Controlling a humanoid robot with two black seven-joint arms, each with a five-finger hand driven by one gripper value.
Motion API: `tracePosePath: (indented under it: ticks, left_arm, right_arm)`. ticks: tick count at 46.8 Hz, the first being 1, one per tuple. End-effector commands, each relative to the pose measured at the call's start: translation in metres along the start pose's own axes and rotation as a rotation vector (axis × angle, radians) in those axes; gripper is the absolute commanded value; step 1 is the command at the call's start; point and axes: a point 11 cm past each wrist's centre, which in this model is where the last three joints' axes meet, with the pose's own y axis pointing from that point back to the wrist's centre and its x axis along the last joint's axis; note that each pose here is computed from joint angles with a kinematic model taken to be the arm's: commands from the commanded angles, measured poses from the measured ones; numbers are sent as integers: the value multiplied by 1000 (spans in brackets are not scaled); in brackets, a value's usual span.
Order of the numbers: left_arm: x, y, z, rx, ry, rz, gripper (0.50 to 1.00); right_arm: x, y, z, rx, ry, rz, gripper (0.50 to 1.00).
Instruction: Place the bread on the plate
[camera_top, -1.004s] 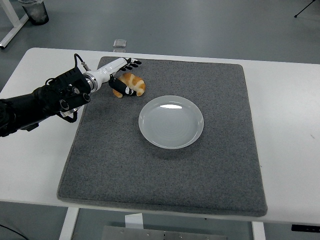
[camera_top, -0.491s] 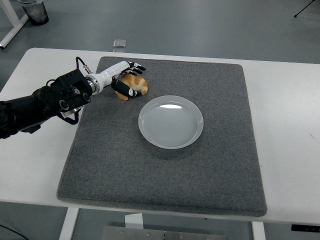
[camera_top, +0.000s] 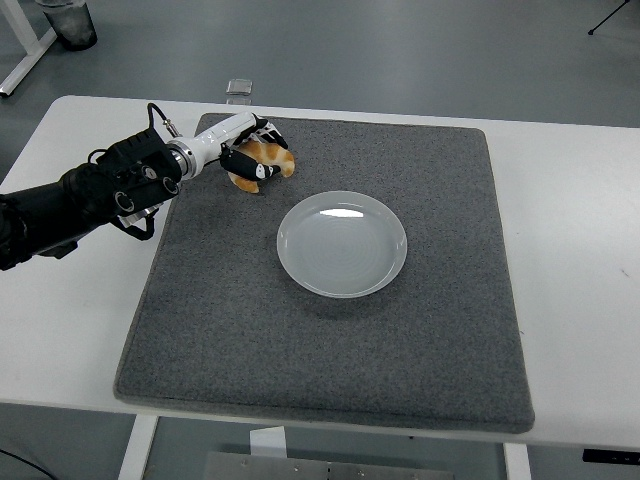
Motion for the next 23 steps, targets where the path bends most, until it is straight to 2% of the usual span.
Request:
tracePosePath:
  ticks: [1, 6, 18, 23]
  left_arm:
    - [3, 1, -2, 3, 11, 7, 500]
    - [7, 1, 2, -6, 28, 22, 500]
    - [46, 9, 2, -24, 117, 109, 500]
    - [83, 20, 2, -26, 106, 139, 500]
  right_arm:
    - [-1, 0, 1, -1, 1, -2, 954]
    - [-1, 0, 1, -1, 1, -2, 952]
    - [0, 0, 0, 1, 1, 0, 952]
    - [-1, 0, 0, 0, 1, -3, 952]
